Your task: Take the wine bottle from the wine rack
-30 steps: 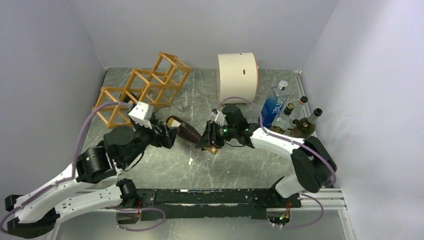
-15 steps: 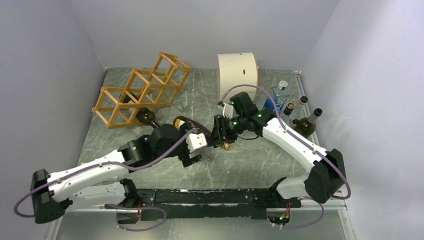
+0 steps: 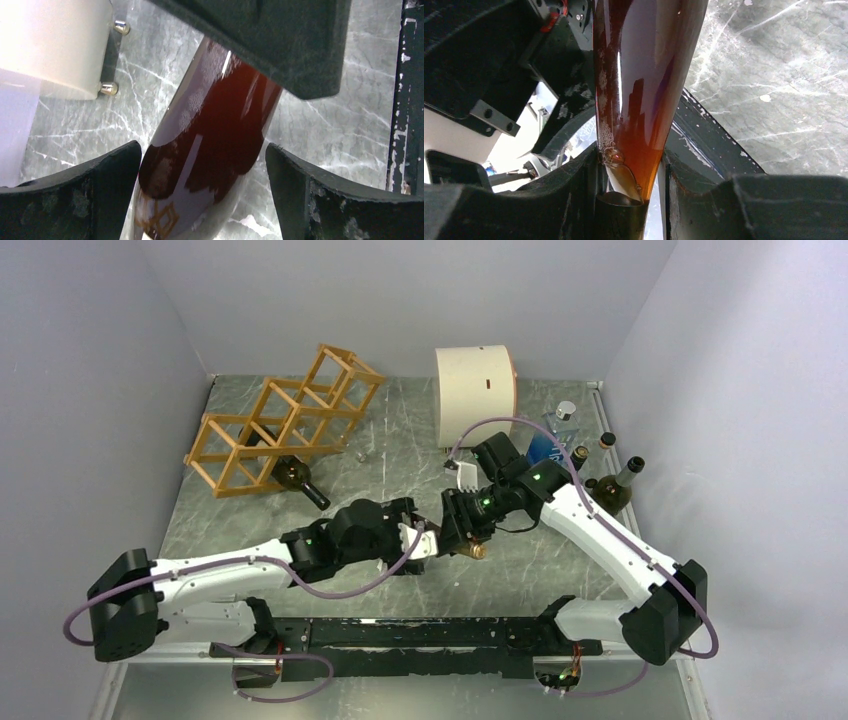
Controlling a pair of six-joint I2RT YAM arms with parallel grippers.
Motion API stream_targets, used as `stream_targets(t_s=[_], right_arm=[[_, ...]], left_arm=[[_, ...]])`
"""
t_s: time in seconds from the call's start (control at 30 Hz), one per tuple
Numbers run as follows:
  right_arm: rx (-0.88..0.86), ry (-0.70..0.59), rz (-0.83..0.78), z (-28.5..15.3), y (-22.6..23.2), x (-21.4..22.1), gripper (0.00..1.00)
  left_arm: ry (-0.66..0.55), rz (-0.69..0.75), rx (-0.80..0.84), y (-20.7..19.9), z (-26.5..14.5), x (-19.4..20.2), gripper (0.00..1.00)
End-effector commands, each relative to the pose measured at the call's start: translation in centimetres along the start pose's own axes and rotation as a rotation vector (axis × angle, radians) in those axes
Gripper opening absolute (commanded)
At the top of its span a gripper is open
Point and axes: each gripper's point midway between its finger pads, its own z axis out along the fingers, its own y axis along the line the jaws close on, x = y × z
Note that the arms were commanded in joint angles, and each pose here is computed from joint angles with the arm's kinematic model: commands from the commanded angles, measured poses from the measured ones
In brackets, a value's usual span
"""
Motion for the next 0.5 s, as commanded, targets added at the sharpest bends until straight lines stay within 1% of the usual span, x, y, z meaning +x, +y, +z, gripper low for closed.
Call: stream_targets(t_s=[0.0, 0.07, 0.1, 0.13, 0.23, 0.27, 0.33, 0.37, 0.4, 0.43, 0.47], right_arm=[[-0.262, -0.167, -0.33, -3.2, 6.6, -2.7, 0.0], [-0.261, -0.157, -0.332, -3.3, 6.5, -2.5, 0.0], [-0.264, -0.151, -0.338, -3.3, 6.6, -2.4, 0.0], [-0.262, -0.148, -0.338, -3.3, 6.5, -2.4, 0.0], [-0.242, -0.152, -0.335, -3.2, 6.2, -2.5, 0.0], [-0.235, -0.153, -0.334, -3.1, 6.0, -2.5, 0.0], [-0.213, -0.164, -0.33, -3.0, 5.8, -2.9, 0.02], [-0.195, -0.173, -0.328, -2.9, 5.5, -3.2, 0.08], [-0.172, -0.187, -0.322, -2.8, 5.2, -3.6, 0.18], [-0.145, -0.203, -0.316, -2.7, 4.7, -4.1, 0.31], [-0.131, -0.215, -0.311, -2.5, 4.5, -4.5, 0.38]], left_arm=[[-0.122, 0.017, -0.011, 0.0, 1.6, -2.7, 0.98], [-0.121, 0.02, -0.004, -0.2, 2.2, -2.6, 1.0], [-0.121, 0.019, 0.002, -0.4, 2.5, -2.5, 0.98], [-0.121, 0.011, 0.004, -0.4, 2.7, -2.5, 0.93], [-0.126, -0.026, -0.025, -0.1, 2.7, -2.6, 0.71], [-0.136, -0.038, -0.04, 0.1, 2.5, -2.6, 0.63], [-0.153, -0.073, -0.078, 0.6, 1.9, -2.7, 0.42], [-0.152, -0.091, -0.088, 0.6, 1.7, -2.6, 0.3], [-0.147, -0.11, -0.095, 0.7, 1.5, -2.4, 0.19], [-0.14, -0.13, -0.1, 0.6, 1.4, -2.2, 0.11], [-0.13, -0.155, -0.11, 0.7, 1.3, -1.9, 0.08]])
